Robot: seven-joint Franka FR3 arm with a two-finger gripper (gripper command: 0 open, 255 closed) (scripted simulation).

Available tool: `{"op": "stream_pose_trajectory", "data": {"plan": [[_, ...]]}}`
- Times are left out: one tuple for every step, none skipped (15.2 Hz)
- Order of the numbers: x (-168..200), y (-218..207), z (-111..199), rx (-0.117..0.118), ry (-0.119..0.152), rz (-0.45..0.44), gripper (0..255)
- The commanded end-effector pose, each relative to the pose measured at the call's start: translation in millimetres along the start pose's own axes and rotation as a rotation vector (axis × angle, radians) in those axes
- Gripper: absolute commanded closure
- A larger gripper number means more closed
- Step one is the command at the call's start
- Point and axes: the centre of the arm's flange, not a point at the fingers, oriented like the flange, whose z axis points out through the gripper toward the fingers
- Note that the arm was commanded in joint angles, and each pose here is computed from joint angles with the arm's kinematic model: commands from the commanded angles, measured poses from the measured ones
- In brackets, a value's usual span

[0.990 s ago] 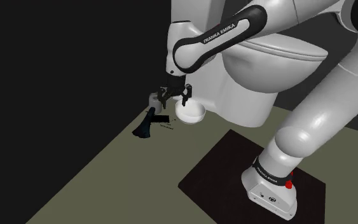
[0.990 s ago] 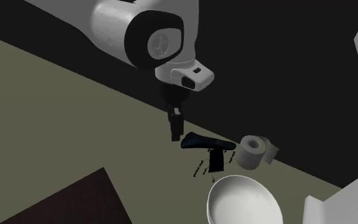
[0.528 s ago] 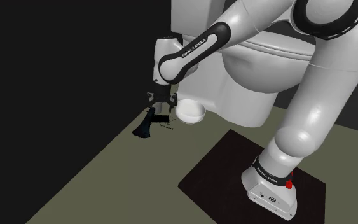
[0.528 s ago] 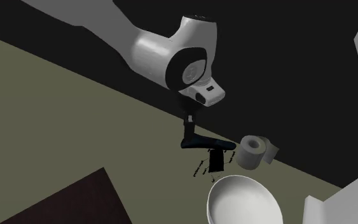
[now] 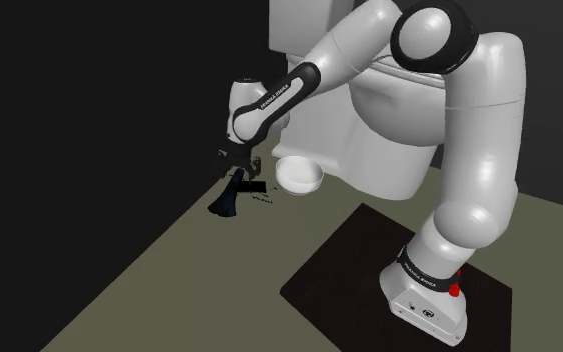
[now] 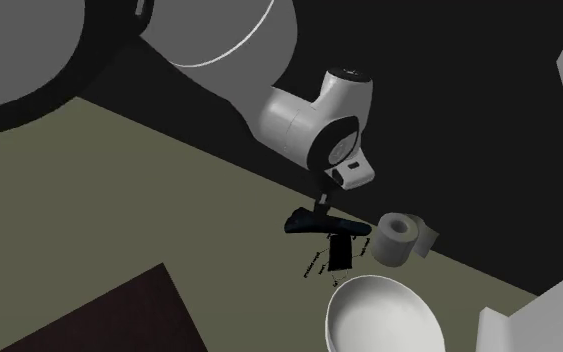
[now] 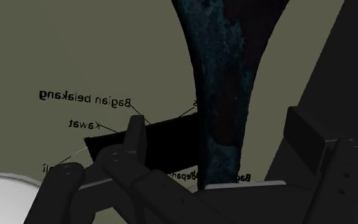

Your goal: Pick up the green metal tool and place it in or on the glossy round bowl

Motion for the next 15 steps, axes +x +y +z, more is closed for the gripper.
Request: {"op": "stream_pose_trajectory", "data": {"plan": [[13,-12,17,0.014,0.0,0.064,0],[16,-13,19,0.015,0.0,0.072,0],[16,-13,25,0.015,0.0,0.072,0],[16,-13,30,0.015,0.0,0.072,0],[16,-13,35,0.015,0.0,0.072,0],[16,-14,40,0.015,0.0,0.072,0],[16,-14,46,0.015,0.0,0.072,0],[16,-14,51,0.015,0.0,0.072,0],[16,-14,59,0.015,0.0,0.072,0],[16,-14,59,0.015,0.0,0.072,0],[16,-14,59,0.015,0.0,0.072,0],[16,-14,59,0.015,0.0,0.072,0],[16,-14,59,0.015,0.0,0.072,0],[16,-14,59,0.015,0.0,0.072,0],[16,-14,59,0.015,0.0,0.072,0]]}}
